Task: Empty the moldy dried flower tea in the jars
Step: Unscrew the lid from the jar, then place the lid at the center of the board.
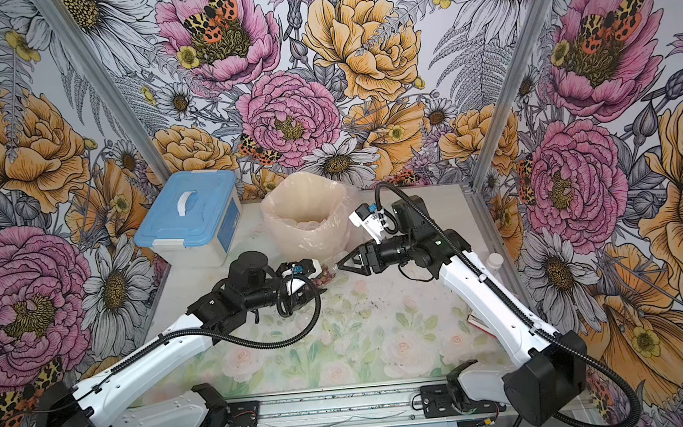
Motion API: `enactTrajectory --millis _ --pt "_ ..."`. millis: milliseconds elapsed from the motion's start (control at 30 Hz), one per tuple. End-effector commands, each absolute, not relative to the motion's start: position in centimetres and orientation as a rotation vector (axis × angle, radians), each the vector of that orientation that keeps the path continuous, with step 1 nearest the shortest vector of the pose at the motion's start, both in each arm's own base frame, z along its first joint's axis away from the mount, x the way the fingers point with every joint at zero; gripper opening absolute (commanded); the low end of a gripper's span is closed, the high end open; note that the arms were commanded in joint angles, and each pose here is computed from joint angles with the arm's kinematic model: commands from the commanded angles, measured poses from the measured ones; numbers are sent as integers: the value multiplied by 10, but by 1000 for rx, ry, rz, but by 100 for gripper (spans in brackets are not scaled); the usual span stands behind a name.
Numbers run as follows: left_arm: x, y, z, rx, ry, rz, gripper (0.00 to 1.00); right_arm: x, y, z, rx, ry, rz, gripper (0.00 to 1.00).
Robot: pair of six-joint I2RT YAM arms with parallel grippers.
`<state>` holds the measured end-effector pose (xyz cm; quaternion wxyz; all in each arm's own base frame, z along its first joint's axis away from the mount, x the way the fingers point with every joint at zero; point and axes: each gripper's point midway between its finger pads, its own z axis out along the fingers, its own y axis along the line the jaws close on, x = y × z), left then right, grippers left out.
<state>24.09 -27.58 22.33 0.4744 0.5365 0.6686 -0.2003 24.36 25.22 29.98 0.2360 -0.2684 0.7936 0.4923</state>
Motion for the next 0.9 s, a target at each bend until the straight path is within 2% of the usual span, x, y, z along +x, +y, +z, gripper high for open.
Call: enactTrajectory --millis 0,267,467,667,867 --pt "246 -269 227 1267 1642 -457 38 238 250 326 -796 2073 1335 56" --pt "247 -270 229 1258 1627 -458 38 241 247 330 -790 2063 1319 56" --pt "249 -269 237 1228 1610 -457 38 265 227 321 -663 2111 1115 56" --pt "249 -269 260 1151 1567 -489 38 288 195 277 -504 2241 830 56" --pt "242 -269 290 1079 1497 -550 38 304 159 208 -348 2434 535 56"
